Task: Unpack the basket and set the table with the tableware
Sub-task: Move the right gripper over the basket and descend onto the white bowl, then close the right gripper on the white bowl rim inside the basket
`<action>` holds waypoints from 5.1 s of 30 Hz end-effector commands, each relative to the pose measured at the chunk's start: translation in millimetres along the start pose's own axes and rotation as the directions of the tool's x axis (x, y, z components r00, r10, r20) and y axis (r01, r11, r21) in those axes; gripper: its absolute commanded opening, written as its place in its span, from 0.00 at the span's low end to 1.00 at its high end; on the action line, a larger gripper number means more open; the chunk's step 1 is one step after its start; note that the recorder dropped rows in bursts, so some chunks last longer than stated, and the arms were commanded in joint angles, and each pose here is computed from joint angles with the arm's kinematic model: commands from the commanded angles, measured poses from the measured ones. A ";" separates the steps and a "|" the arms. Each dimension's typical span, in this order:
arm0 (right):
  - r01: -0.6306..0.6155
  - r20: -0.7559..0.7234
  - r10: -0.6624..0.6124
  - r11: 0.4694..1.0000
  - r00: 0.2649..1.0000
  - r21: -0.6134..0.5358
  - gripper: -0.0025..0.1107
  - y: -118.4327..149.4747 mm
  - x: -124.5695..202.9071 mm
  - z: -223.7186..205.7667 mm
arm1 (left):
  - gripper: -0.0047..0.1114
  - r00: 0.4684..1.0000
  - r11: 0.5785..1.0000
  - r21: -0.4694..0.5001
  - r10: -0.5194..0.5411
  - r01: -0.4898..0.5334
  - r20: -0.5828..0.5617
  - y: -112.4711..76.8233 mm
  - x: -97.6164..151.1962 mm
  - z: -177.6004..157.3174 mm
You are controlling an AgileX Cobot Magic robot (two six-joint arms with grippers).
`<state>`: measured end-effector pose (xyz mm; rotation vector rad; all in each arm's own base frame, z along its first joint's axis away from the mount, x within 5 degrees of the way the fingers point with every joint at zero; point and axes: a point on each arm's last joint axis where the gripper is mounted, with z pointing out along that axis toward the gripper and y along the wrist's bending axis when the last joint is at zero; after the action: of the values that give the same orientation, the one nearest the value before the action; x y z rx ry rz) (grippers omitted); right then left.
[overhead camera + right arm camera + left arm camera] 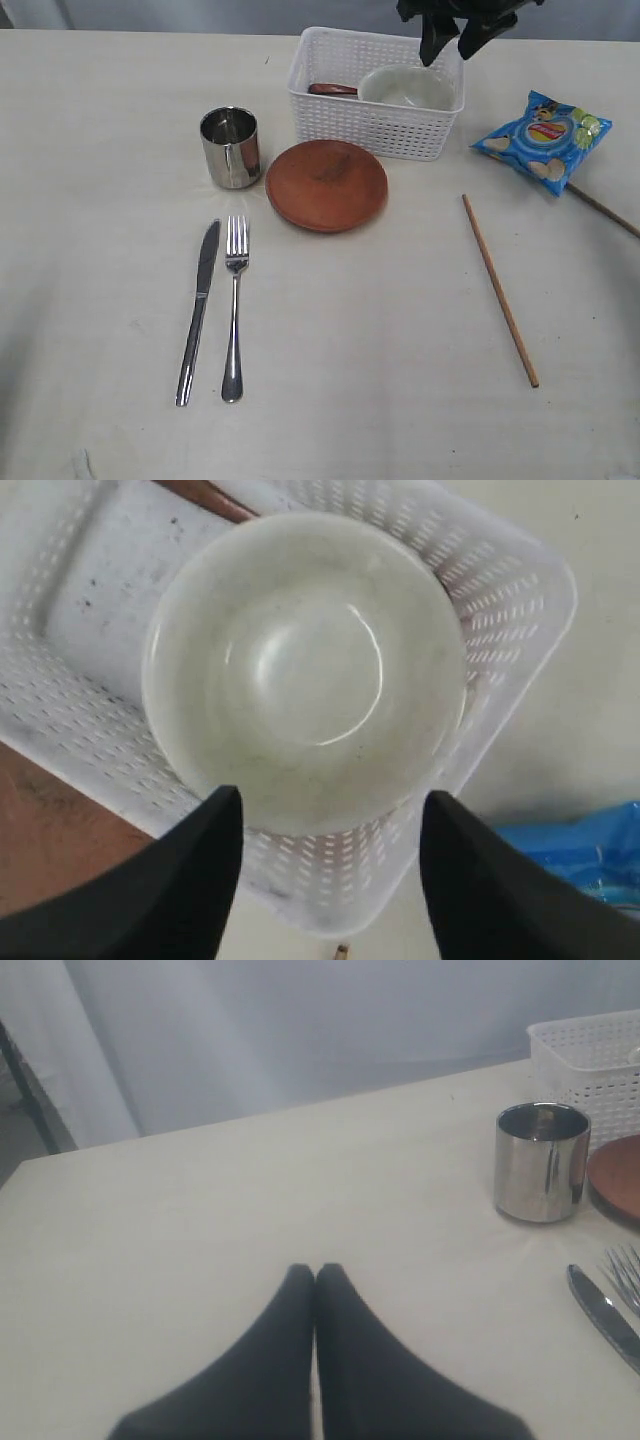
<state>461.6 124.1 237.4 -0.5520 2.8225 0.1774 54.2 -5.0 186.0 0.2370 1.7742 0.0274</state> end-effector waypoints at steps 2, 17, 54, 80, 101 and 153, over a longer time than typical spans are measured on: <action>0.025 -0.046 -0.025 1.000 0.999 -0.002 0.48 -3.7 2.7 21.0 | 0.04 1.000 1.000 -0.001 -0.017 0.018 0.008 -0.1 -0.2 0.0; 0.040 0.013 -0.041 0.999 0.999 0.018 0.48 -3.3 -5.4 54.3 | 0.04 1.000 1.000 -0.001 -0.017 0.018 0.008 -0.1 -0.2 0.0; 0.161 0.078 -0.149 0.969 0.986 -0.188 0.02 33.2 -12.5 83.2 | 0.04 1.000 1.000 -0.002 -0.016 0.016 0.008 -0.1 -0.2 0.0; 0.015 -0.024 -0.013 0.997 1.000 0.072 0.51 -11.2 -19.9 61.2 | 0.04 1.000 1.000 -0.002 -0.016 0.016 0.008 -0.1 -0.2 0.0; 0.118 0.029 -0.124 0.983 0.992 0.141 0.51 -24.6 -30.1 47.0 | 0.04 1.000 1.000 -0.002 -0.016 0.016 0.008 -0.1 -0.2 0.0; 0.085 -0.050 -0.084 0.996 0.995 0.019 0.49 -20.0 -22.2 97.6 | 0.04 1.000 1.000 -0.002 -0.016 0.016 0.008 -0.1 -0.2 0.0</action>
<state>511.6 129.3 150.9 -0.6845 2.8296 0.0798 54.2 -5.0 186.0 0.2370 1.7742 0.0274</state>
